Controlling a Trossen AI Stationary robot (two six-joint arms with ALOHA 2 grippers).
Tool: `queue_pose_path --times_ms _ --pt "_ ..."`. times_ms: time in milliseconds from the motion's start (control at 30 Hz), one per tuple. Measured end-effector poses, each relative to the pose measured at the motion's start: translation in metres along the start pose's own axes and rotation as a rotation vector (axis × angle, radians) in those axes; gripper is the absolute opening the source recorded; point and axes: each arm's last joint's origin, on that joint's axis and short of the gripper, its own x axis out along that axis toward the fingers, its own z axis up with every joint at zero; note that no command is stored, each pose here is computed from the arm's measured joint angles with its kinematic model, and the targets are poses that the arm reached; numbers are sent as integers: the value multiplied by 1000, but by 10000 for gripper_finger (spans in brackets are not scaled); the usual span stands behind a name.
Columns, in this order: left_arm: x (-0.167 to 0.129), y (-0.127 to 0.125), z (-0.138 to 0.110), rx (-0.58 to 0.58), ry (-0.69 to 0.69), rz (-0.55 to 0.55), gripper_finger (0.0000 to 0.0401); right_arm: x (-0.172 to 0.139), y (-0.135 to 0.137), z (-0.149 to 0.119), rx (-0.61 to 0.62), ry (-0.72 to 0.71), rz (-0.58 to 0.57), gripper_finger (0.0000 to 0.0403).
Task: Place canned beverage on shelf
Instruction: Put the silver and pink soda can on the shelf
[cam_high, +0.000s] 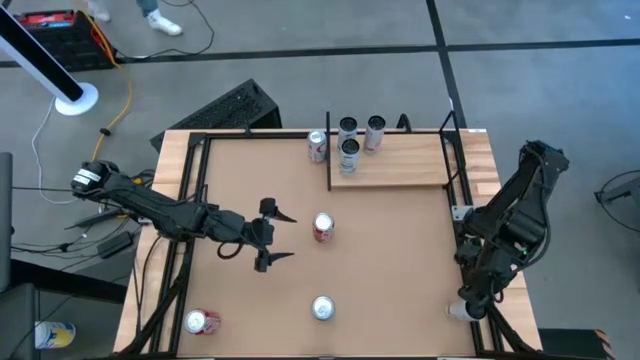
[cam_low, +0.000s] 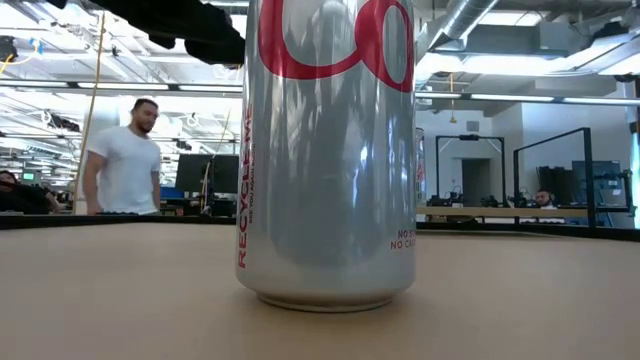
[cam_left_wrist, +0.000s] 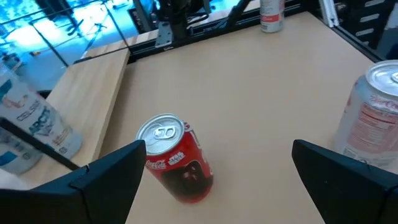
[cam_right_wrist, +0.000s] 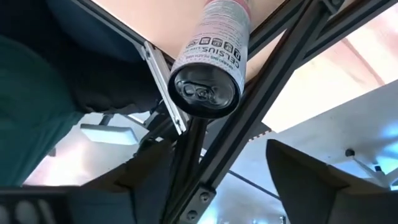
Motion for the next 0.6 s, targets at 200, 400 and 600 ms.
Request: queue_pose_path --times_ms 200,400,600 --pt "1 1 -1 -1 -3 -39 389 12 9 2 1 -15 -47 323" --pt "1 1 -1 2 -2 -40 389 25 15 4 -30 29 -135 352" --pt "1 1 -1 3 -2 -40 389 35 22 8 0 25 -174 367"
